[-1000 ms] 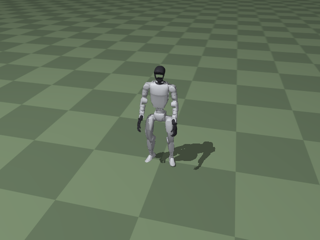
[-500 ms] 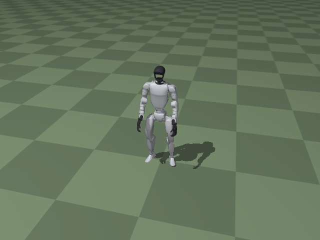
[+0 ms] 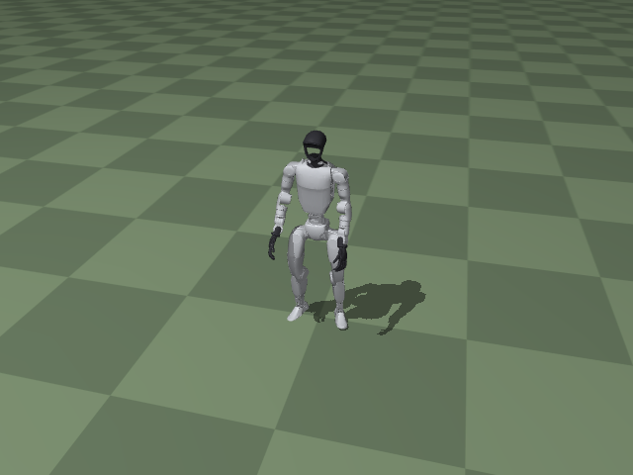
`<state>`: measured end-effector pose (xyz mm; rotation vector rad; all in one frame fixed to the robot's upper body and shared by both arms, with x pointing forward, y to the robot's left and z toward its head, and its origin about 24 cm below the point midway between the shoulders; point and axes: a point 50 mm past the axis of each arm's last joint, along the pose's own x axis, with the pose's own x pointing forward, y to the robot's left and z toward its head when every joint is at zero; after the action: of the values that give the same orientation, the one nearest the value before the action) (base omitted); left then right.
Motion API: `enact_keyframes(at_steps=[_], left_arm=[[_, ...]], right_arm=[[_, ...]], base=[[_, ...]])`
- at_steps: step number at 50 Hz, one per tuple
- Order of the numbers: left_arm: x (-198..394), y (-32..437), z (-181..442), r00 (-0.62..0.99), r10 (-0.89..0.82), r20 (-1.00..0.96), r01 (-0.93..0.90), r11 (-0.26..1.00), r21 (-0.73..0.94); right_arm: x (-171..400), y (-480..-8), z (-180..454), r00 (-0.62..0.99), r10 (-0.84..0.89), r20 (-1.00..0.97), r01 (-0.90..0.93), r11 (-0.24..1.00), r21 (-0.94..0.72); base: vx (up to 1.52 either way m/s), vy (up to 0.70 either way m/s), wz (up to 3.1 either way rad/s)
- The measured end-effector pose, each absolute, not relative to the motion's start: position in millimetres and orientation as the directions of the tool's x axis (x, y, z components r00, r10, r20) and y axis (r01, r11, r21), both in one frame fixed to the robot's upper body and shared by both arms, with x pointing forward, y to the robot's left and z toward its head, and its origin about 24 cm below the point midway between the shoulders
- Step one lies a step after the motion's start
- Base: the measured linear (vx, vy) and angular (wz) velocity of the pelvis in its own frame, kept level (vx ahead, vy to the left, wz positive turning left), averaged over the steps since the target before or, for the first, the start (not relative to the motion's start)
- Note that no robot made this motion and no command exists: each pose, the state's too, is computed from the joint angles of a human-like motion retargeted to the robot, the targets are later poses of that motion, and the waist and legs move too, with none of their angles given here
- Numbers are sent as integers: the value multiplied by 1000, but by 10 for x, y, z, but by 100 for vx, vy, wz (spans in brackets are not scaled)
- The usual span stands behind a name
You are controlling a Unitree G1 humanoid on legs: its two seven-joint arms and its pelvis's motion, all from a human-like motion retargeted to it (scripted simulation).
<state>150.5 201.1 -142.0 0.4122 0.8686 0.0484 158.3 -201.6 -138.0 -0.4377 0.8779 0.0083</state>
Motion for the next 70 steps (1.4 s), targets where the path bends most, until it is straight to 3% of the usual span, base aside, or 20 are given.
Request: enact_keyframes(at_steps=[15,40,70], left_arm=[[1777,1893,-1299,724,176,-667,91,934,345],[1334,2120,-1469,605,261,-752,63,926,371],[1587,2144,-1348,674,265,-690,53,914,402]], right_arm=[[1262,-2076,-1533,524,-200,-828,-171,928,-332],[1605,-1914,-1396,640,-143,-755,-208,914,-349],[1492,-1995,-1435,616,-170,-769,-226,897,-380]], base=[[0,0,0],[0,0,0],[0,0,0]])
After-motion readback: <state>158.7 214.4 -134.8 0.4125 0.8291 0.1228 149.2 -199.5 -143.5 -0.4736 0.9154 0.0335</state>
